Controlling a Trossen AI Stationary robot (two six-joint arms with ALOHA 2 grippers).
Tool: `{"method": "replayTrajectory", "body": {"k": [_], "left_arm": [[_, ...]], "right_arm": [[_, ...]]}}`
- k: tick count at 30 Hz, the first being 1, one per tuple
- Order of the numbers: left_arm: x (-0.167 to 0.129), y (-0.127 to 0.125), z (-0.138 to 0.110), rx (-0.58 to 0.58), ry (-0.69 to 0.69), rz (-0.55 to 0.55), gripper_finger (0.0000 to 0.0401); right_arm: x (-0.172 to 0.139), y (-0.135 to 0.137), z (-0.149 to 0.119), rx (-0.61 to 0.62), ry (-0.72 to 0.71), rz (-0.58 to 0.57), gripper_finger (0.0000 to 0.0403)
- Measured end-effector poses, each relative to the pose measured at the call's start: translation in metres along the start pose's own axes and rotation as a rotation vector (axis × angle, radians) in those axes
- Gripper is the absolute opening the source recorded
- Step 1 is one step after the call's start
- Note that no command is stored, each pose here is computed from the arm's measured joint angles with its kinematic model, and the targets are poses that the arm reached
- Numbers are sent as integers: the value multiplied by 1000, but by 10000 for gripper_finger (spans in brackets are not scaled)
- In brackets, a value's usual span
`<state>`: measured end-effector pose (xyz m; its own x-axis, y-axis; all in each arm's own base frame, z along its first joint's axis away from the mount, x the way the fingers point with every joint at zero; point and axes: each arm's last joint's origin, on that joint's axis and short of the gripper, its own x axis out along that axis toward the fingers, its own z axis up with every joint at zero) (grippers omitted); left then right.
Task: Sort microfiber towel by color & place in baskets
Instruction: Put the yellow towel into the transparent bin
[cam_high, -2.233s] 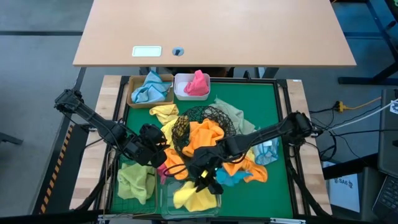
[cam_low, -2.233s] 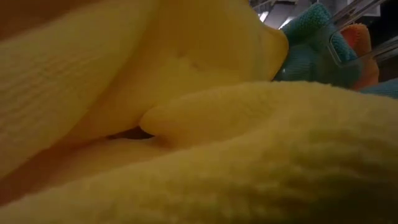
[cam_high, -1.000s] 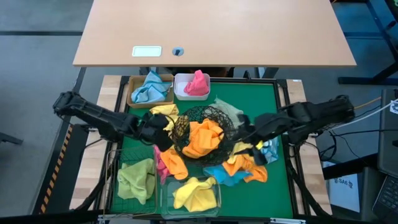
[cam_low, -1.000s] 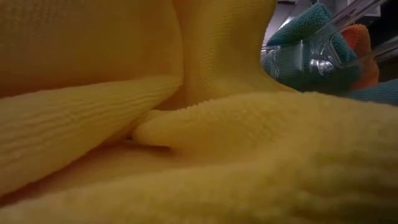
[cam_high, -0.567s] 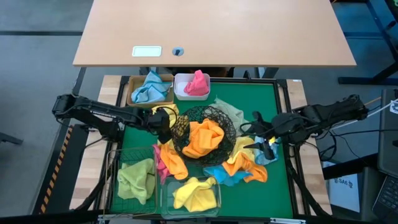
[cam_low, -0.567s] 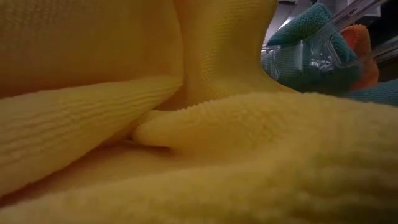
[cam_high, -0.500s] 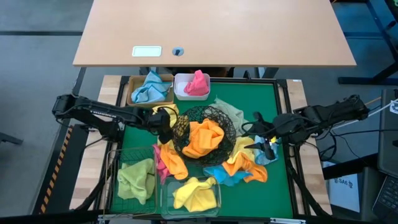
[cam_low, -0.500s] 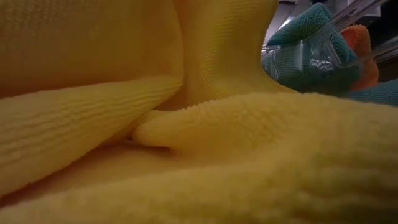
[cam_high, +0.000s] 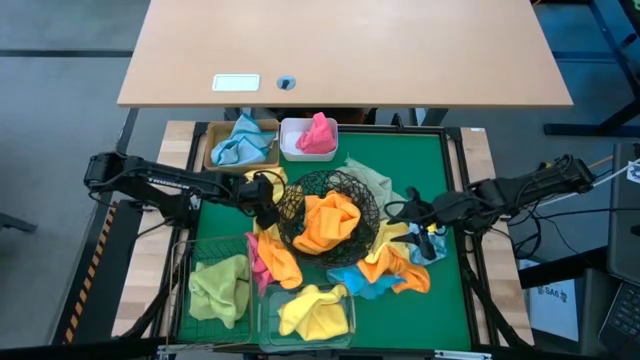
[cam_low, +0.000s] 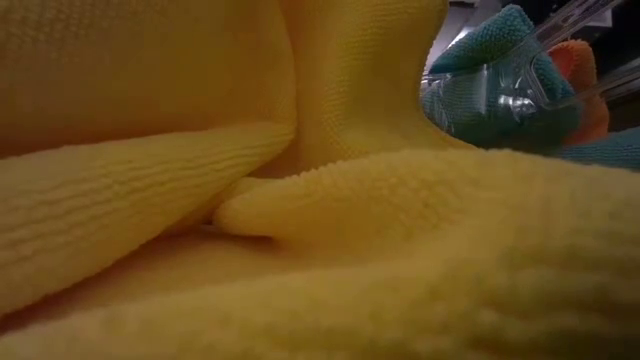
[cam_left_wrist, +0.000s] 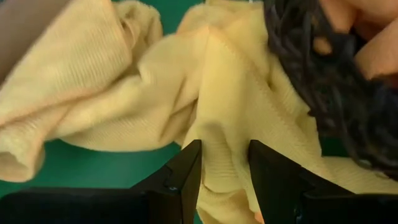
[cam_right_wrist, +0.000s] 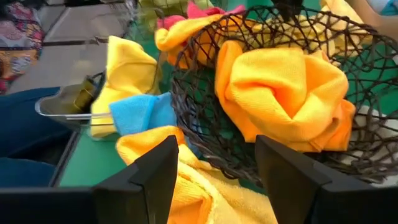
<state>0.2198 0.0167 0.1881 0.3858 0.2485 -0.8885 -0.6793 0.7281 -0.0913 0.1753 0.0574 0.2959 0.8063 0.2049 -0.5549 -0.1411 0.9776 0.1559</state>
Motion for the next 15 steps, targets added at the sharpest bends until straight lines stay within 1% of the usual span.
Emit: {"method": "replayTrajectory", "body": {"k": [2,4,8,9,15], "left_arm": [[2,2,-3,-1,22,-9,117],[4,3,-5,0,35,-11,97],[4,2,-4,-2,31,-21,25],[4,2,-4,-3,27,-24,14],[-3,-1,1,-2,50,-48,3]], "right_arm": [[0,-1,-1,0,1,-16,214],[0,-1,0,0,-6,-25,214],[0,-1,0,0,-6,-33,214],[0,-1,0,0,-7,-33,214],[0,-1,0,0,-6,-33,214]]}}
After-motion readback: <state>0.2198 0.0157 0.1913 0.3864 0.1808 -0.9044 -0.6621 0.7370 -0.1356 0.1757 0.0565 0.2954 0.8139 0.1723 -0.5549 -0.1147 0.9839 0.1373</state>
